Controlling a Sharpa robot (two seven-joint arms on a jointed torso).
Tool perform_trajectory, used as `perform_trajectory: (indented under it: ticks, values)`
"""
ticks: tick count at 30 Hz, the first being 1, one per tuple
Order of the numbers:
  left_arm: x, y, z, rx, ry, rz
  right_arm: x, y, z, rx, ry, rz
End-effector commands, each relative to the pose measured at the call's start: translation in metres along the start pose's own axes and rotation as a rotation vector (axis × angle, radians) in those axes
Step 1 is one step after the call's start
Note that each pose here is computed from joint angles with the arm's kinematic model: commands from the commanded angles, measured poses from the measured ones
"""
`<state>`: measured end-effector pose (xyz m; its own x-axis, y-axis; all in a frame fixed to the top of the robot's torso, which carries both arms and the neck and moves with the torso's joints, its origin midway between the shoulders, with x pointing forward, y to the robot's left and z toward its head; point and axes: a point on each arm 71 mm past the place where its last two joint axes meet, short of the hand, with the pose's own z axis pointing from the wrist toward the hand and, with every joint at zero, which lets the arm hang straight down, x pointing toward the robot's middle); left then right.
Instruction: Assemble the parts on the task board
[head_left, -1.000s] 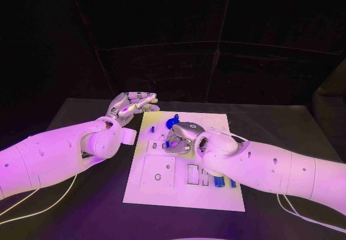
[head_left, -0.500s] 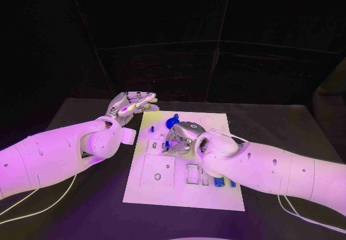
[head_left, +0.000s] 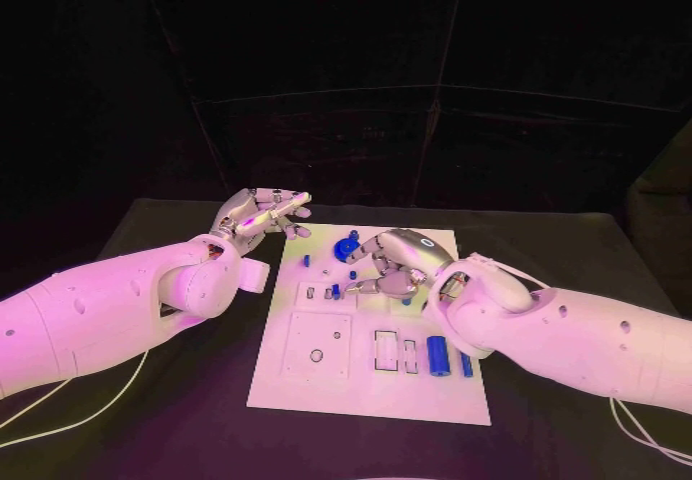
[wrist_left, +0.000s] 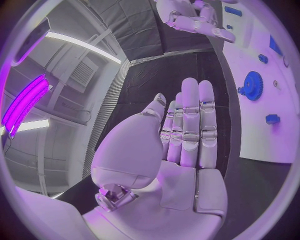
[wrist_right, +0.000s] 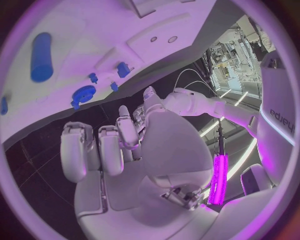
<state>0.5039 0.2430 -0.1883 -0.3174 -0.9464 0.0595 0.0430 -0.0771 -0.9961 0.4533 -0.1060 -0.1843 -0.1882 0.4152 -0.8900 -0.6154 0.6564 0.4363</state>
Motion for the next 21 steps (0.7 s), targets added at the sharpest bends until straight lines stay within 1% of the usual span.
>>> perform_trajectory:
  ticks: [1,4,5,6,7,8,10,12,14,19,21]
  values:
    - [0.004,0.0065,-0.0021,-0.118,0.075,0.095,-0.018,0.0,-0.008,-0.03,0.012,0.2]
    - [0.0056,0.0116,-0.005,-0.221,0.132,0.197,-0.04,-0.01,-0.019,0.016,0.0,0.261]
    - [0.007,0.0142,-0.0065,-0.29,0.177,0.271,-0.053,-0.017,-0.024,0.042,-0.014,0.278]
    - [0.0086,0.0158,-0.0075,-0.337,0.216,0.323,-0.06,-0.022,-0.026,0.058,-0.023,0.283]
    - [0.0095,0.0167,-0.0081,-0.365,0.24,0.359,-0.064,-0.024,-0.027,0.068,-0.029,0.285]
    - [0.0111,0.0178,-0.0093,-0.417,0.278,0.438,-0.071,-0.03,-0.03,0.085,-0.039,0.286]
    - [0.013,0.0193,-0.0105,-0.489,0.317,0.575,-0.08,-0.039,-0.034,0.109,-0.055,0.285]
    - [0.0139,0.0203,-0.0102,-0.547,0.335,0.687,-0.087,-0.046,-0.037,0.129,-0.067,0.282]
    - [0.0146,0.0204,-0.0083,-0.589,0.337,0.756,-0.09,-0.051,-0.038,0.143,-0.076,0.279]
    - [0.0185,0.0193,-0.0014,-0.675,0.327,0.877,-0.095,-0.059,-0.039,0.166,-0.084,0.274]
    - [0.0206,0.0185,0.0015,-0.692,0.324,0.9,-0.096,-0.062,-0.038,0.17,-0.086,0.275]
